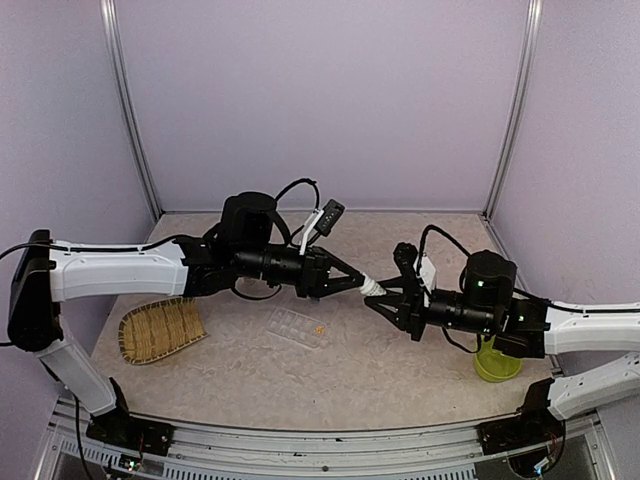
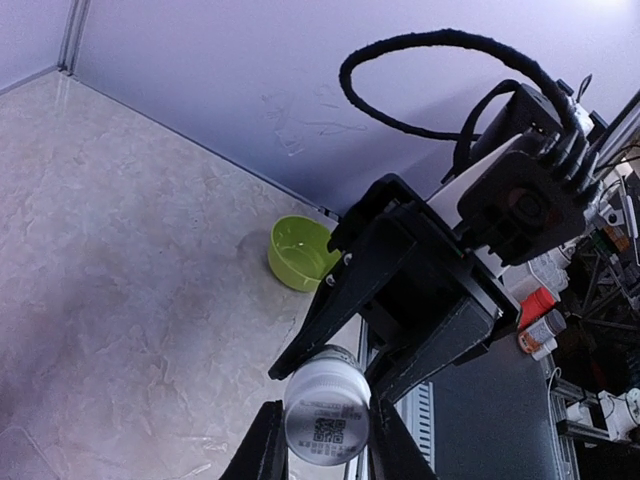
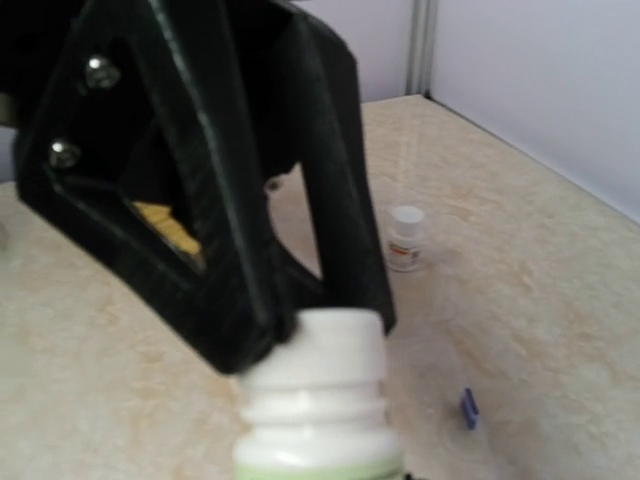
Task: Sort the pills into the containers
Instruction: Close the lid of the pill bottle, then screw the lid of the pill bottle onto the pill bottle.
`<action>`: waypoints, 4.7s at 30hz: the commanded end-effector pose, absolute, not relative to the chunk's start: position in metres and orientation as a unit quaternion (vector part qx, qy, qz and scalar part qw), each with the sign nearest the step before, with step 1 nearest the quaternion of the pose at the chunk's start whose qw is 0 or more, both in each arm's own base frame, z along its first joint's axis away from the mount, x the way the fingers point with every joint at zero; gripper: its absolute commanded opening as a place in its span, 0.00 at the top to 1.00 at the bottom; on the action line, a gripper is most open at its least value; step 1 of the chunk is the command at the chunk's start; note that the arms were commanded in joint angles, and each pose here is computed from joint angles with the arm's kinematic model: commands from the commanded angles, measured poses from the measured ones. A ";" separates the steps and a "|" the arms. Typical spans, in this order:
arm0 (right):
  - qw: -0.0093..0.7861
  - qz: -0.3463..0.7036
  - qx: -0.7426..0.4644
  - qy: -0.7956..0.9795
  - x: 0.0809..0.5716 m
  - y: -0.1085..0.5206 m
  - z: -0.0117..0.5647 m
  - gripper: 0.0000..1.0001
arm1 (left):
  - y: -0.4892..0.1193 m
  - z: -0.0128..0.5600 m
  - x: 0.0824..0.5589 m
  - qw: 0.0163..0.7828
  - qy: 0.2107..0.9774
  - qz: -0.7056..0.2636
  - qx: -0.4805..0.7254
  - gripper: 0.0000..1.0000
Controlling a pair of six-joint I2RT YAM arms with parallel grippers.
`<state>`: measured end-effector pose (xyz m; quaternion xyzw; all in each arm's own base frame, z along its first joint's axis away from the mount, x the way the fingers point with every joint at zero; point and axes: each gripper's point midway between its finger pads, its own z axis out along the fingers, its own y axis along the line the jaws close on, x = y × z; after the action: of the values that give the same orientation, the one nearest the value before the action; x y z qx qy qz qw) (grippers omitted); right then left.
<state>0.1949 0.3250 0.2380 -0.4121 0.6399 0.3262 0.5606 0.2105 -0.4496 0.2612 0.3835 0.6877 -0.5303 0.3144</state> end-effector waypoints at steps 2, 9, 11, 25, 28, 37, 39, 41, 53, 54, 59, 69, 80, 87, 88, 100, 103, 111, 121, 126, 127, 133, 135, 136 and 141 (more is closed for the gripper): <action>0.582 0.408 -0.423 0.563 0.164 0.334 0.291 0.95 | -0.445 0.260 0.196 0.314 0.657 -0.538 0.425 0.83; 0.578 0.412 -0.422 0.564 0.163 0.335 0.291 0.95 | -0.440 0.268 0.198 0.329 0.652 -0.536 0.424 0.66; 0.580 0.407 -0.419 0.567 0.166 0.334 0.290 0.95 | -0.439 0.271 0.199 0.334 0.651 -0.536 0.421 0.61; 0.596 0.387 -0.398 0.580 0.178 0.332 0.290 0.97 | -0.426 0.305 0.205 0.384 0.642 -0.544 0.381 0.01; 0.599 0.382 -0.389 0.586 0.182 0.331 0.291 0.97 | -0.421 0.314 0.211 0.401 0.646 -0.544 0.354 0.01; 0.597 0.372 -0.367 0.609 0.197 0.335 0.296 0.97 | -0.426 0.333 0.220 0.456 0.677 -0.504 0.284 0.01; 0.595 0.376 -0.368 0.608 0.196 0.339 0.297 0.97 | -0.433 0.330 0.221 0.459 0.691 -0.486 0.273 0.01; 0.593 0.376 -0.369 0.608 0.197 0.341 0.297 0.97 | -0.439 0.327 0.223 0.462 0.701 -0.474 0.265 0.01; 0.590 0.373 -0.359 0.619 0.202 0.343 0.293 0.98 | -0.445 0.332 0.213 0.446 0.687 -0.507 0.267 0.01; 0.591 0.375 -0.359 0.618 0.201 0.343 0.294 0.98 | -0.445 0.331 0.212 0.444 0.688 -0.508 0.269 0.01; 0.601 0.370 -0.354 0.614 0.203 0.341 0.296 0.98 | -0.449 0.334 0.205 0.432 0.679 -0.525 0.276 0.01; 0.607 0.362 -0.351 0.615 0.206 0.340 0.294 0.98 | -0.451 0.340 0.194 0.417 0.664 -0.550 0.288 0.01; 0.590 0.369 -0.369 0.616 0.204 0.350 0.285 0.98 | -0.452 0.345 0.190 0.415 0.653 -0.561 0.294 0.01; 0.582 0.381 -0.380 0.610 0.199 0.356 0.284 0.98 | -0.451 0.348 0.188 0.412 0.648 -0.567 0.297 0.01; 0.581 0.384 -0.381 0.608 0.198 0.357 0.284 0.98 | -0.451 0.348 0.188 0.413 0.648 -0.567 0.297 0.01; 0.615 0.361 -0.364 0.600 0.199 0.339 0.302 0.98 | -0.437 0.350 0.204 0.423 0.658 -0.561 0.269 0.01; 0.625 0.343 -0.355 0.605 0.204 0.332 0.305 0.98 | -0.439 0.348 0.202 0.416 0.659 -0.564 0.273 0.01; 0.626 0.319 -0.350 0.620 0.215 0.331 0.299 0.98 | -0.446 0.350 0.193 0.404 0.652 -0.574 0.289 0.01; 0.610 0.333 -0.367 0.618 0.212 0.343 0.290 0.98 | -0.452 0.353 0.180 0.396 0.638 -0.584 0.309 0.01; 0.590 0.356 -0.385 0.614 0.205 0.354 0.282 0.98 | -0.451 0.358 0.176 0.396 0.627 -0.594 0.312 0.01; 0.586 0.360 -0.389 0.613 0.203 0.356 0.281 0.98 | -0.451 0.359 0.175 0.395 0.625 -0.596 0.312 0.01; 0.585 0.373 -0.389 0.607 0.200 0.359 0.283 0.98 | -0.450 0.360 0.173 0.395 0.622 -0.599 0.314 0.01; 0.590 0.367 -0.386 0.607 0.201 0.356 0.285 0.99 | -0.447 0.360 0.178 0.404 0.627 -0.592 0.305 0.01; 0.593 0.364 -0.383 0.608 0.201 0.353 0.286 0.98 | -0.444 0.359 0.183 0.412 0.634 -0.584 0.295 0.01; 0.614 0.345 -0.368 0.607 0.204 0.339 0.296 0.98 | -0.430 0.355 0.201 0.428 0.658 -0.563 0.261 0.01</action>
<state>0.1998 0.3523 0.2813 -0.3900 0.6085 0.3606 0.5895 0.1964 -0.4437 0.3379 0.2809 0.6652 -0.5618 0.4037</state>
